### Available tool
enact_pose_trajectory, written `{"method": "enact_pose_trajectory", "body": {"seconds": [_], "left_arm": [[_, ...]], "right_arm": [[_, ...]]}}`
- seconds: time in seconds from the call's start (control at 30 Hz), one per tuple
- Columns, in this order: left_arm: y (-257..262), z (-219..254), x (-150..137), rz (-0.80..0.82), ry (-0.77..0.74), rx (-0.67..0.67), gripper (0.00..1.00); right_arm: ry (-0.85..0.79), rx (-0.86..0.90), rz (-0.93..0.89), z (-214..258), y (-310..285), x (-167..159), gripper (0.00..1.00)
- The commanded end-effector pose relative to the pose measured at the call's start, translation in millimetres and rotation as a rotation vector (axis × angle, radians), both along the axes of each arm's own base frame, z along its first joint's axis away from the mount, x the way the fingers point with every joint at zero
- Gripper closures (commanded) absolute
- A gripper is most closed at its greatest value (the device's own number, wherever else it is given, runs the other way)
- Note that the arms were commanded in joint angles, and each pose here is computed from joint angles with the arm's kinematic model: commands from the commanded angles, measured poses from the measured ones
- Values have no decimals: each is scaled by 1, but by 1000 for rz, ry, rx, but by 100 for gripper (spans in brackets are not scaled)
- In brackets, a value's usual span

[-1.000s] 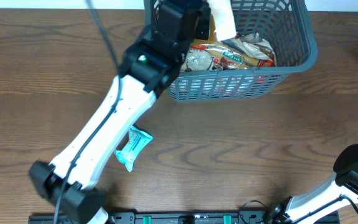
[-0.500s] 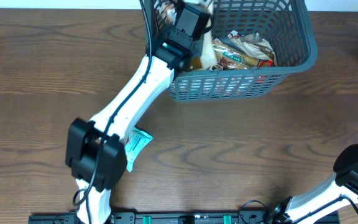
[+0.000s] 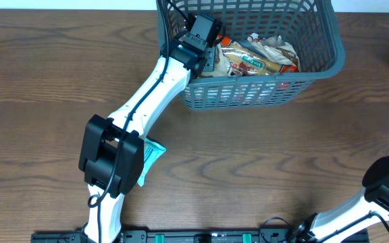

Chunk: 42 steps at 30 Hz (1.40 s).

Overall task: Pack container
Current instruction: 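Carry the bag into the basket and lower it with the left gripper, then withdraw the left gripper from the basket and move to the teal packet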

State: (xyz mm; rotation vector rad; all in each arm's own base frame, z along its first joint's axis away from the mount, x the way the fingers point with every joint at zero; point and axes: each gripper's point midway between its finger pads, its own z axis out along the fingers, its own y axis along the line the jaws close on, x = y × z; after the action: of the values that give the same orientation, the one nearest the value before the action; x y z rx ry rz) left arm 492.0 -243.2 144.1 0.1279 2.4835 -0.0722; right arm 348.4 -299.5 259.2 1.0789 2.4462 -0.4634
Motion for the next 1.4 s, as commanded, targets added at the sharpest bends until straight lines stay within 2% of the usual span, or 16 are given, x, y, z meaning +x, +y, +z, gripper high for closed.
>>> {"method": "enact_pose_trajectory", "body": {"seconds": [0.0,0.17,0.27,0.37,0.47,0.57,0.67,0.73,0.77,0.9,1.07,1.23,1.37], "left_arm": [[4,8,2,-29,-23,42,14],[8,50,7,-40,-99,66,10],[11,109,7,-52,-199,50,9],[19,199,-6,-51,-359,-20,9],[40,290,-33,-15,-534,-98,9],[70,368,-74,15,-703,-142,9],[107,417,-117,77,-813,-162,9],[131,430,-144,123,-833,-154,9],[141,431,-156,147,-826,-153,2],[173,404,-196,205,-699,-134,1],[195,347,-229,160,-465,48,1],[197,274,-245,71,-137,236,1],[166,218,-238,-81,100,251,1]], "right_arm": [[17,0,4,-5,-3,-2,1],[17,0,4,-5,-3,-2,1],[17,0,4,-5,-3,-2,1],[17,0,4,-5,-3,-2,1],[17,0,4,-5,-3,-2,1],[17,0,4,-5,-3,-2,1],[17,0,4,-5,-3,-2,1],[17,0,4,-5,-3,-2,1],[17,0,4,-5,-3,-2,1],[17,0,4,-5,-3,-2,1],[17,0,4,-5,-3,-2,1],[17,0,4,-5,-3,-2,1],[17,0,4,-5,-3,-2,1]]}}
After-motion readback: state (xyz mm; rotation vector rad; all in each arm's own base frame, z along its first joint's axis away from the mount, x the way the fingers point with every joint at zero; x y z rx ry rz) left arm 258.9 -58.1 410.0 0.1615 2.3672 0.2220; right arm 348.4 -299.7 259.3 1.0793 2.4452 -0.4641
